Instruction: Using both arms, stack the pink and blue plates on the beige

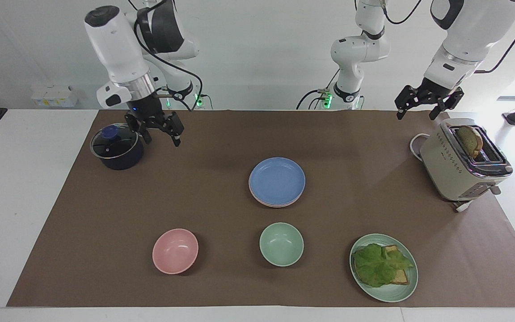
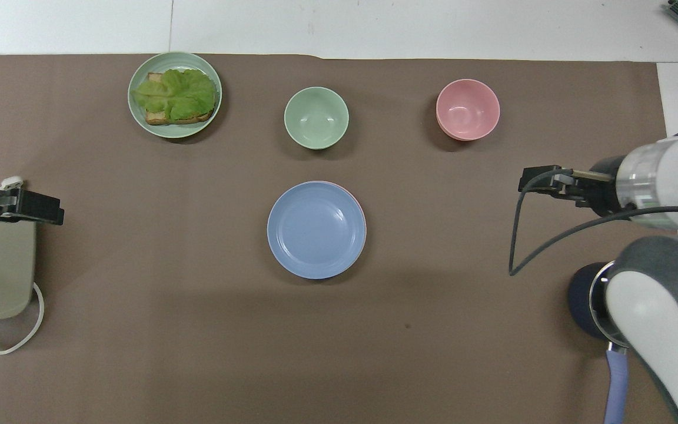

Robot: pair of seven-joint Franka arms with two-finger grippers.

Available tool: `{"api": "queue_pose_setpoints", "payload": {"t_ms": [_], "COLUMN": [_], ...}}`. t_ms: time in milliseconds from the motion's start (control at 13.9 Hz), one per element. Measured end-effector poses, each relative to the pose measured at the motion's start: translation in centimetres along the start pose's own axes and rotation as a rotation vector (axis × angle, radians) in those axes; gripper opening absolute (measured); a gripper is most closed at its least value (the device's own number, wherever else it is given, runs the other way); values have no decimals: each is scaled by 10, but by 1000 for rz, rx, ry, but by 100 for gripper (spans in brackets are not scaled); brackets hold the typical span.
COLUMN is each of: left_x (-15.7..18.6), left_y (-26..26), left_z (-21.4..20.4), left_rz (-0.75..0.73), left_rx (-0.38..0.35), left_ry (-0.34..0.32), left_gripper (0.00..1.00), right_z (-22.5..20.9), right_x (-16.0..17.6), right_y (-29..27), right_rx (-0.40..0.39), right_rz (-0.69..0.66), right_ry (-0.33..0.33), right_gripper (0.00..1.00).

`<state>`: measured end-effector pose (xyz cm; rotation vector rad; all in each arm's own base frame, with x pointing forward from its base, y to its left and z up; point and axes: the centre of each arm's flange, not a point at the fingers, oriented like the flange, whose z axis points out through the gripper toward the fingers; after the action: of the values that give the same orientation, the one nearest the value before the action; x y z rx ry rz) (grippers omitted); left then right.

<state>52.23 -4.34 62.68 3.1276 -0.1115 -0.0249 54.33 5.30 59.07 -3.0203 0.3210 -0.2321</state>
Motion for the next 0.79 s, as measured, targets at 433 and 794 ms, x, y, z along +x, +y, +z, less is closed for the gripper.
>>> {"api": "queue_pose_setpoints", "payload": {"t_ms": [433, 794], "left_x": [0, 0], "left_y": [0, 0], "left_z": [0, 0], "left_rz": [0, 0], "left_rx": [0, 0], "left_ry": [0, 0], "left_gripper": [100, 100], "right_z": [-58, -74], "right_x": [9, 31], "right_y": [12, 26], "right_rx": [-104, -118], "right_rz": [-75, -88], "right_ry": [-66, -105], "right_gripper": [100, 100]}}
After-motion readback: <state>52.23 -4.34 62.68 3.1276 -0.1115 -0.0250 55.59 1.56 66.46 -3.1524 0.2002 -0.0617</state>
